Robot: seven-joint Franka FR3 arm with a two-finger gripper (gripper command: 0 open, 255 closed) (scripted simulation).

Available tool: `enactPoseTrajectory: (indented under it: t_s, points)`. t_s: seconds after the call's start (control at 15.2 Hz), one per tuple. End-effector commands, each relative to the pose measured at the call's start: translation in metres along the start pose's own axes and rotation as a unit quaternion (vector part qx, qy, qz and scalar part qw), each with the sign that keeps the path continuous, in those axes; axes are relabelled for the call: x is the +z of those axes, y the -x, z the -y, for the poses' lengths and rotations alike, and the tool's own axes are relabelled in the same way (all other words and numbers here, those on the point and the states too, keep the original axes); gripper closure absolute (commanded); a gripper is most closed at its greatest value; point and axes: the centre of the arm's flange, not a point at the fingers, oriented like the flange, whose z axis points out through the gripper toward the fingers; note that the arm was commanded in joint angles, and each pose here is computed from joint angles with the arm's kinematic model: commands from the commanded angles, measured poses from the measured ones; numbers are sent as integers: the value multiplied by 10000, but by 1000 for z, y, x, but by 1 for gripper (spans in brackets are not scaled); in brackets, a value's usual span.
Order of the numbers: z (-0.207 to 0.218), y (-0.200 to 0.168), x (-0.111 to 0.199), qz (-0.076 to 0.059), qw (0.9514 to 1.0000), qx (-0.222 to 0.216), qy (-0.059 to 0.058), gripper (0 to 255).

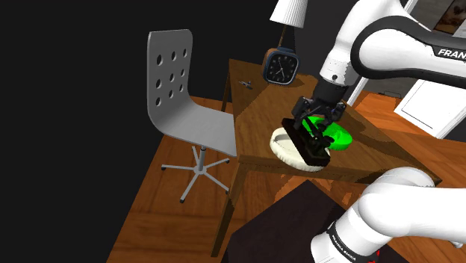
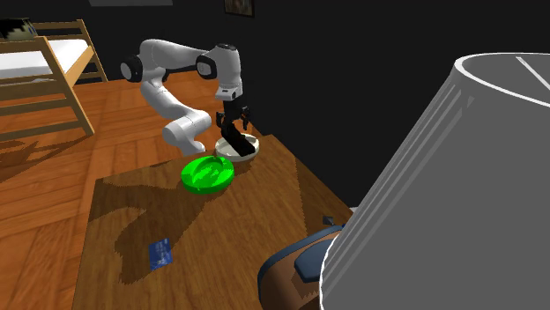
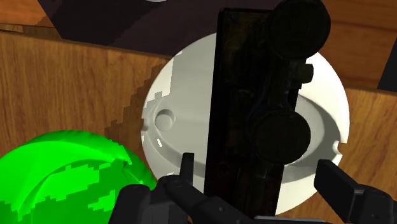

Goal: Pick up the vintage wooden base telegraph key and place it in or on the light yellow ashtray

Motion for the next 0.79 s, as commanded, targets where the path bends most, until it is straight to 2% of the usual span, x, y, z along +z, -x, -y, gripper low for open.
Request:
enactPoseTrajectory:
  t_s: [0.0, 0.2, 0.73]
  points:
    - [0, 0, -13, 1, 10000, 0, 0, 0]
    - [0, 0, -50, 1, 10000, 0, 0, 0]
    - [0, 0, -50, 1, 10000, 0, 0, 0]
